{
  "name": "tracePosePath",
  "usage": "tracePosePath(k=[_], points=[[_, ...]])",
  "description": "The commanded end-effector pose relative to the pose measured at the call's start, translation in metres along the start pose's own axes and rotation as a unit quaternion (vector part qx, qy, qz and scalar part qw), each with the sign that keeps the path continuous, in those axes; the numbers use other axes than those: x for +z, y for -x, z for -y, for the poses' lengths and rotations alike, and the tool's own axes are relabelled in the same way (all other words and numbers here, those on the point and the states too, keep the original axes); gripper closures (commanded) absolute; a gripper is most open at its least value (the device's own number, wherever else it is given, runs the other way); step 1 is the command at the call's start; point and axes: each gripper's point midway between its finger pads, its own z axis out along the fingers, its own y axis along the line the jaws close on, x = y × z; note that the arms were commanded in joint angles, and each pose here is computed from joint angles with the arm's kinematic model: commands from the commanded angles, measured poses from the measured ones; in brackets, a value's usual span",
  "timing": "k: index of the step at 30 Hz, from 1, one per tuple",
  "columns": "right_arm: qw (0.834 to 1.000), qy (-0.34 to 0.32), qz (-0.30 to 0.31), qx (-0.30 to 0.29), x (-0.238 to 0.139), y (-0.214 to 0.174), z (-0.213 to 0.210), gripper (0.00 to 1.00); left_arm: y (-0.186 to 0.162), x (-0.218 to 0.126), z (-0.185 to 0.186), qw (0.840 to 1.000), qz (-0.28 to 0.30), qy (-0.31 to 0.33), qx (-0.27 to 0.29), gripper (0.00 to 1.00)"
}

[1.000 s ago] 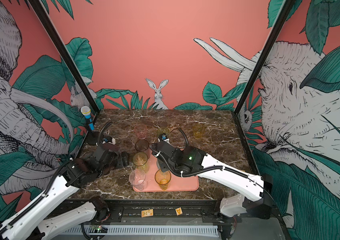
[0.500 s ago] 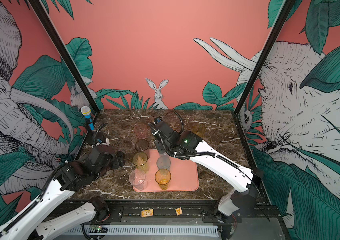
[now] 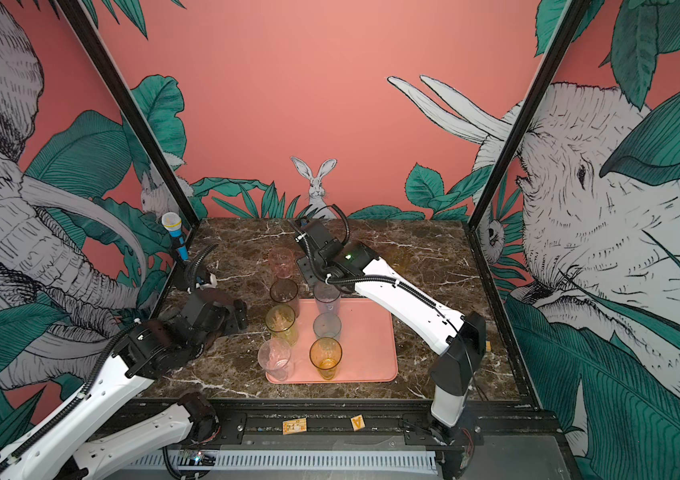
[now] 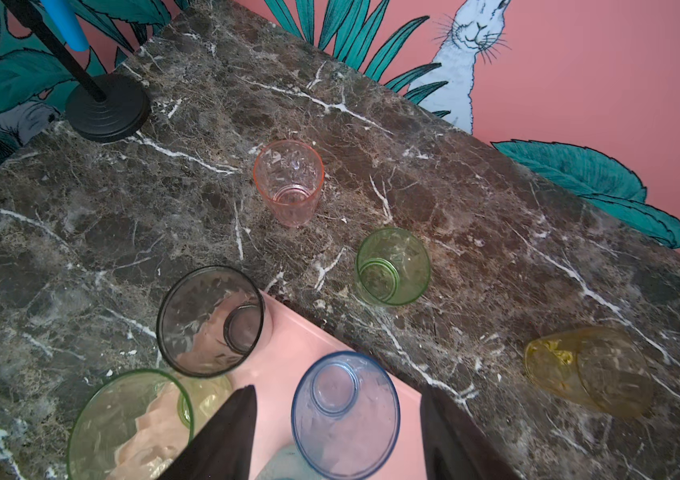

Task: Place the glasses into the tray
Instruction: 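Reach right gripper toward the pink glass farther from the robot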

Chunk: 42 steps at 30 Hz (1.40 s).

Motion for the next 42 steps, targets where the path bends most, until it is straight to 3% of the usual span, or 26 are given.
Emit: tracePosePath(k=[1,13,25,42], points=[[0.999,0.028,0.025,0.008,0.012,0.023,-0.003,0.35,0.015,-0.003,0.003,1.0,0.02,0.004,-0.006,0.16],[0.997,0.064,0.008,0.043,0.09,0.039,-0.007,0.35,0.017,0.008,0.01,1.0,0.03,0.006,-0.004,0.17],[0.992,0.086,-0.038,0.079,0.175,0.021,-0.024,0.36,0.02,0.015,0.017,0.999,0.038,0.005,0.004,0.17],[0.99,0.065,-0.021,0.121,0.226,0.014,-0.023,0.36,0.01,0.022,0.015,1.0,0.031,0.004,0.0,0.17]])
